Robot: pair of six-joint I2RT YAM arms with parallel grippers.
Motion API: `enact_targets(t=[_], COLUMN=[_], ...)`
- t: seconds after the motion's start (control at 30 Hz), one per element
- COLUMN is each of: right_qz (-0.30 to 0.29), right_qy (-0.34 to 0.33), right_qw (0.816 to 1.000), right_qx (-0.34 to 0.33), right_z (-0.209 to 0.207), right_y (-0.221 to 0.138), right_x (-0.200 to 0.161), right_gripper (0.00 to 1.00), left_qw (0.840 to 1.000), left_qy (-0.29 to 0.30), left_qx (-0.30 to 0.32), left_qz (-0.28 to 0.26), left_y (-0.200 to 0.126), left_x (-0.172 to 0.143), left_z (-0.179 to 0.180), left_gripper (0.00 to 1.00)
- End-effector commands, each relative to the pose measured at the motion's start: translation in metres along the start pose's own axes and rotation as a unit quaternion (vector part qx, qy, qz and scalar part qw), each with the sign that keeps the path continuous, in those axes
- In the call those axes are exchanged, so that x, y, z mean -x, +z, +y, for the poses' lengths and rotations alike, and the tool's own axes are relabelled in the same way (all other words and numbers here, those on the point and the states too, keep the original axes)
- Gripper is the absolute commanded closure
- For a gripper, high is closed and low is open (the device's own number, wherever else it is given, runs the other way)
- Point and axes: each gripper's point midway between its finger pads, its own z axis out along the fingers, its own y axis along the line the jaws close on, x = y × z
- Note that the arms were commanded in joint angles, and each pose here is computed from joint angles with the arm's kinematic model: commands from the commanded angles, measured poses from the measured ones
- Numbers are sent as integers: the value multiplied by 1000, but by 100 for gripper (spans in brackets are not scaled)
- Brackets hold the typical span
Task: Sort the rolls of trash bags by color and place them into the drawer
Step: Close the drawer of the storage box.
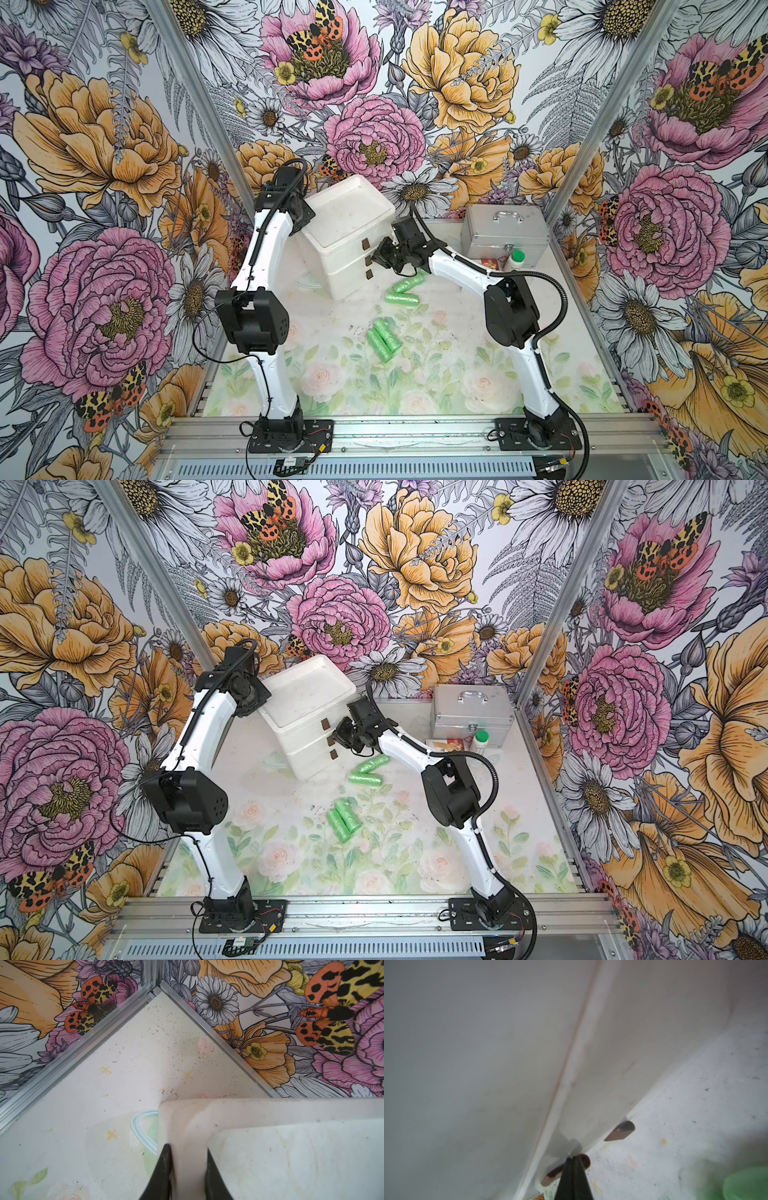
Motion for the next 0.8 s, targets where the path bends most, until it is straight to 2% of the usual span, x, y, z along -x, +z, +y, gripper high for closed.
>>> enact_targets(t=[0.0, 0.1, 0.17, 0.23, 0.3, 0.4, 0.53, 0.67, 0.77], right_qz=[-29, -21, -16, -15, -12, 1, 3, 4, 11], right_qy=[-41, -39, -35, -38, -39, -37, -18, 12, 16], right_qw=[996, 996, 997, 997, 997, 998, 998, 993, 991], right_qx=[73, 75, 74, 69, 65, 60, 55, 118, 136], right_z=[37, 31, 25, 19, 13, -2, -29, -34, -40], right_y=[2, 5, 5, 4, 2, 3, 7, 15, 23], right_x=[25, 29, 32, 31, 28, 16, 6, -1, -7], right_gripper=[100, 100, 96, 86, 67, 49, 42, 42, 42], left_qw=[969, 969, 970, 971, 972, 972, 971, 971, 971], left_qy=[-11, -19, -23, -27, -31, -32, -33, -32, -31], left_qx=[-68, -65, -60, -58, -55, -54, -50, -48, -51], left_qz=[238, 236, 234, 231, 228, 227, 230, 232, 232], left_y=[42, 43, 43, 43, 42, 42, 44, 46, 44], left_x=[-117, -111, -108, -104, -101, -100, -102, -105, -105], left_z=[-38, -31, -25, -20, -15, -12, -11, -11, -13], left_gripper=[100, 100, 100, 100, 100, 100, 100, 100, 100])
